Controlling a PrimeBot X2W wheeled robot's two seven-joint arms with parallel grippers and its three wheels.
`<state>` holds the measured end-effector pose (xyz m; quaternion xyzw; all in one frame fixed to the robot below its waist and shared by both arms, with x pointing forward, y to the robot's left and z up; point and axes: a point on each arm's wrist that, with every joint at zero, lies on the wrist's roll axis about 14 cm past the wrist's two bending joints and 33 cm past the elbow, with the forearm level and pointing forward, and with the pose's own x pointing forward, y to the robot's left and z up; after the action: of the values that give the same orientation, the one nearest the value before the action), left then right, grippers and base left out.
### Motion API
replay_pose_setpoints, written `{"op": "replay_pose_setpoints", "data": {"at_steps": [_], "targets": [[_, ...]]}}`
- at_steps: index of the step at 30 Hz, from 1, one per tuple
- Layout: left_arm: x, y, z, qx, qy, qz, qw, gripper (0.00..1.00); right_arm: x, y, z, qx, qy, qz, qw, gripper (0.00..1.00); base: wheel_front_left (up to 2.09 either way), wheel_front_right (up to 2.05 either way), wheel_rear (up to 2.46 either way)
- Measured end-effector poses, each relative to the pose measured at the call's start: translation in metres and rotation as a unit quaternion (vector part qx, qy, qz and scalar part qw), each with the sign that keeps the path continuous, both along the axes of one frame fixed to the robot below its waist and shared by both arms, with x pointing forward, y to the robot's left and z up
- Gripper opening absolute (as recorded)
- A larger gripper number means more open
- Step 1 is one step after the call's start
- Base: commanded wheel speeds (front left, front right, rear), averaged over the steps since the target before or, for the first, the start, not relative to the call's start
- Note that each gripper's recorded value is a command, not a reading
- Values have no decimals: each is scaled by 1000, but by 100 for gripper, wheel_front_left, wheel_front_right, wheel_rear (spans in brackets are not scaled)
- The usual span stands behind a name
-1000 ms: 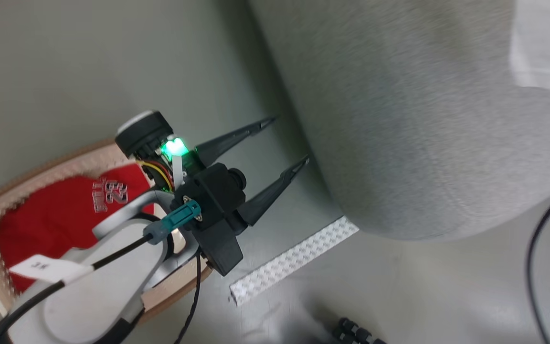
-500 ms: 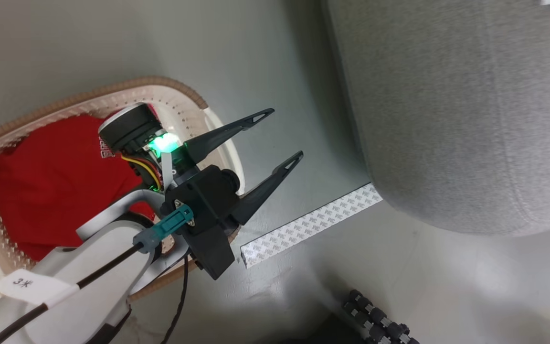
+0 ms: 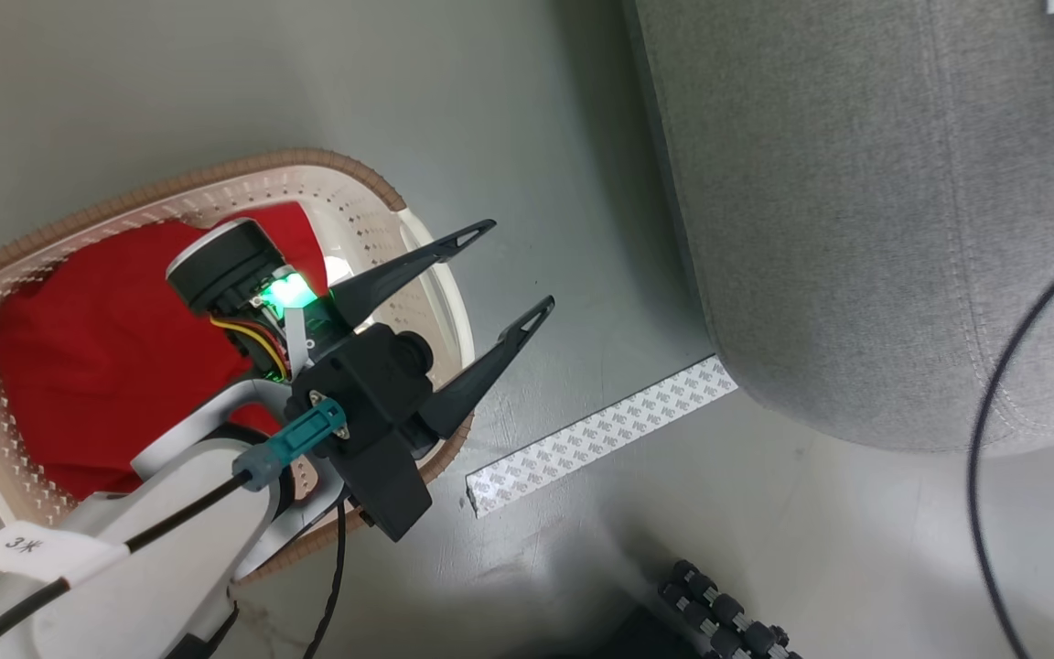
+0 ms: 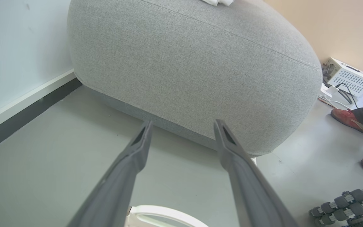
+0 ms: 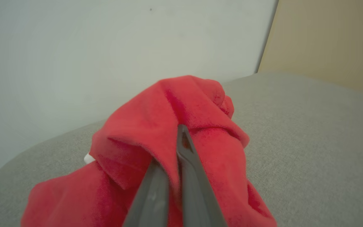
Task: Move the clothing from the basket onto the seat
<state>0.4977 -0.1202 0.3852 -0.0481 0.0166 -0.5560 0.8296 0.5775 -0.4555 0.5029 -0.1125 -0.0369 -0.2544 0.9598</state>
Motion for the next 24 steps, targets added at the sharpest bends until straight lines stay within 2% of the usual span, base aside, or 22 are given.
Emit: {"op": "replay_pose_setpoints", "data": {"at_steps": [5,6,7,16,24], "targets": [[1,2,7,-2,-4,8,1000,100,-11,2,-25,14,43,-8,999,0,0,0,0],[1,2,8,-2,-1,11,1000,100,-14,2,-26,12,51,-9,999,34,0,0,0],[1,3,8,0,1,13,1000,100,-18,2,-27,11,55,-11,998,100,0,0,0],[5,13,27,-13,5,54,998,100,-44,31,-15,1,40,8,999,100,0,0,0],[10,37,44,-21,7,137,990,100,-74,92,-31,38,47,69,996,100,0,0,0]]}}
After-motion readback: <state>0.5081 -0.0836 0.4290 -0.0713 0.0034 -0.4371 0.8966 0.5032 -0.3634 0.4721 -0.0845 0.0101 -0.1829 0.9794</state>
